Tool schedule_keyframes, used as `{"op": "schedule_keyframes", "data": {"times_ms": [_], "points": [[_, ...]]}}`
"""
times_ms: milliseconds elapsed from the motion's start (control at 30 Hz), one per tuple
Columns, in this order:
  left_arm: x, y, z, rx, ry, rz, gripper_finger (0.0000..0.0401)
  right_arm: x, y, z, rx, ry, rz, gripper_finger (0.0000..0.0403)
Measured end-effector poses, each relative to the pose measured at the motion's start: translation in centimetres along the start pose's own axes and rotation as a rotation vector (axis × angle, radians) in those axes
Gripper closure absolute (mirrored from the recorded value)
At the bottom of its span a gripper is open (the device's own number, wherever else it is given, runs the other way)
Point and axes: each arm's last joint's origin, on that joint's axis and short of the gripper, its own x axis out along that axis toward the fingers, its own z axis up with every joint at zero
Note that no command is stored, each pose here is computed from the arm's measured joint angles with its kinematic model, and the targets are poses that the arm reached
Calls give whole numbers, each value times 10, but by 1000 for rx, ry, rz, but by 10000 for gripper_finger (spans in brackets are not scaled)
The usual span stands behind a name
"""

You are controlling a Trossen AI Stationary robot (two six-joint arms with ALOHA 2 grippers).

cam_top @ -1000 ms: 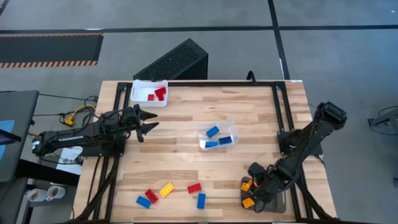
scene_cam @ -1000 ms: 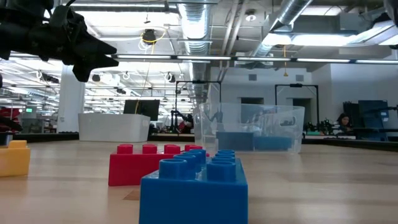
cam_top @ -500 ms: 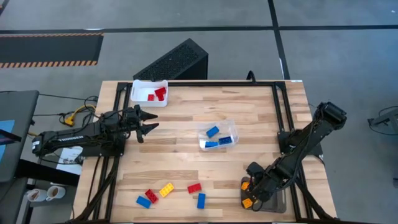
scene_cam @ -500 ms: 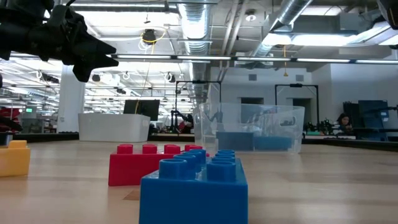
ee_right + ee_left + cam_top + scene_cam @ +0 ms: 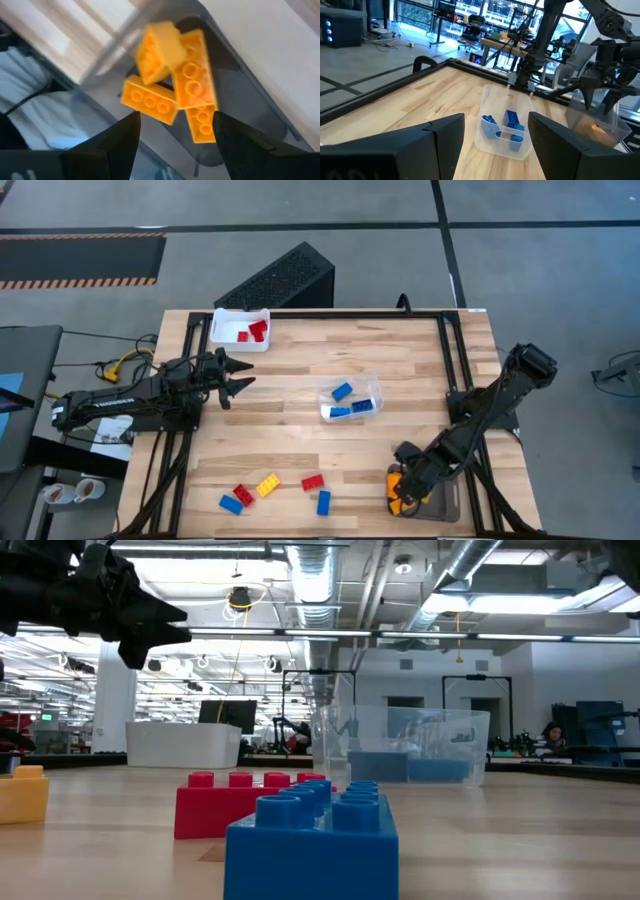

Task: Sort & place blocks by color
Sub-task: Put the blue game piece into the transparent bin

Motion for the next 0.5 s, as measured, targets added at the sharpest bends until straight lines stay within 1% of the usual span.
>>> {"op": "schedule_keyframes", "data": {"times_ms": [133, 233, 367, 500], "points": [[0, 0, 0, -2, -2, 0, 195, -11, 11, 13, -41, -28, 50, 132], [0, 0, 1, -1, -14, -3, 195, -24, 22, 27, -105, -112, 101, 133], [0, -1, 2, -1, -25, -6, 195, -44, 36, 48, -220, -281, 147, 133], [0, -1, 2, -2, -23, -5, 195, -55, 47, 69, -342, -520, 184, 133]]}}
